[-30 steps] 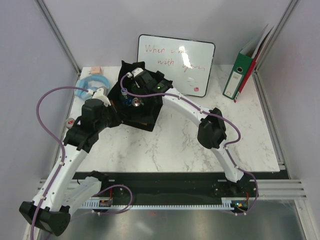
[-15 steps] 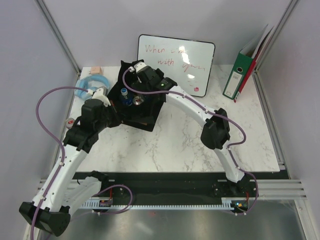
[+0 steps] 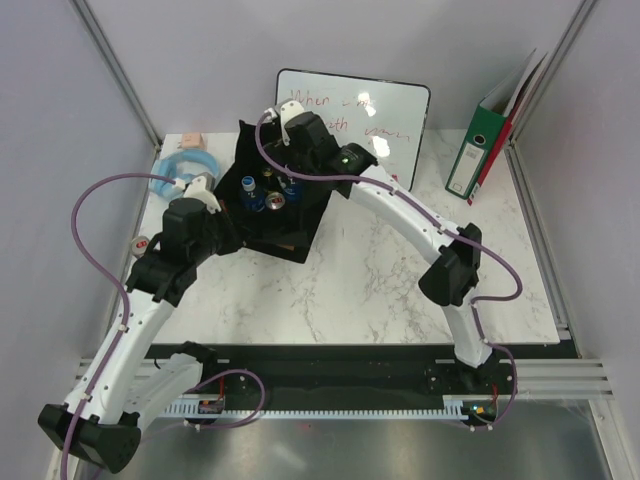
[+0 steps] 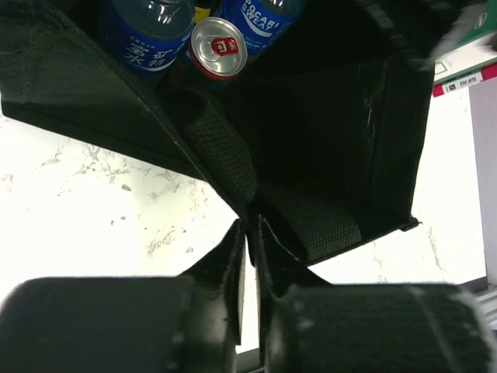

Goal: Place the beverage into the canvas bag

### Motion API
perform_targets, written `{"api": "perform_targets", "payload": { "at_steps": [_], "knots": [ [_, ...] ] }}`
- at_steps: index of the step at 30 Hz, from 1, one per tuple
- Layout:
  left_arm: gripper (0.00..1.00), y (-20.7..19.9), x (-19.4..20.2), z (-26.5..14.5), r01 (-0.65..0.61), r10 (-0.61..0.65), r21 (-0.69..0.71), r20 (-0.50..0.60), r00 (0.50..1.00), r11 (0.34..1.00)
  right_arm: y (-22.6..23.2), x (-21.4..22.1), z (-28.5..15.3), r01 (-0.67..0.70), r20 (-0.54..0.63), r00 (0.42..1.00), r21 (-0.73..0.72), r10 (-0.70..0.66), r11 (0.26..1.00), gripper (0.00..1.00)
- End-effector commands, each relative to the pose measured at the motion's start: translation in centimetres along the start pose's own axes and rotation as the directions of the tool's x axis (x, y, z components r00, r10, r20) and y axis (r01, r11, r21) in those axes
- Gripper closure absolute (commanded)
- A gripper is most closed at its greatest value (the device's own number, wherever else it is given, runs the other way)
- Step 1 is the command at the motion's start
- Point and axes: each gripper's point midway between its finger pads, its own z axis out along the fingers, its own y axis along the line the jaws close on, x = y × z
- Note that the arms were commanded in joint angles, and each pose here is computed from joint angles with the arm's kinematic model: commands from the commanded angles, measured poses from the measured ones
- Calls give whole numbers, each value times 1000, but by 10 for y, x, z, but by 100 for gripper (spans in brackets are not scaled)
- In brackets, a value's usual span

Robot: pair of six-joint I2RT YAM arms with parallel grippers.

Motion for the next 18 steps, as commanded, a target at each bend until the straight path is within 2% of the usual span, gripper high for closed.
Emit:
{"api": "perform_targets", "payload": {
  "at_steps": [1,5,9,14,18],
  "knots": [
    [81,-16,-17,-11,-2,0,54,52,999,999,9,-77,-71,-84,216,971,-90,101,992,12],
    [75,-15,-21,-12,-5,2,39,61,998,999,11,-88,-94,-138,242,957,-119,163,983,13],
    [58,-13,-26,-15,-7,5,23,76,997,1000,6,-84,-109,-242,238,936,-99,259,965,14],
    [48,-11,-35,-18,-10,11,-6,99,995,1000,2,-73,-122,-312,228,919,-71,320,947,14],
    [32,-7,-45,-23,-10,16,-48,125,992,999,-2,-64,-123,-356,224,906,-56,359,933,15]
  ]
}}
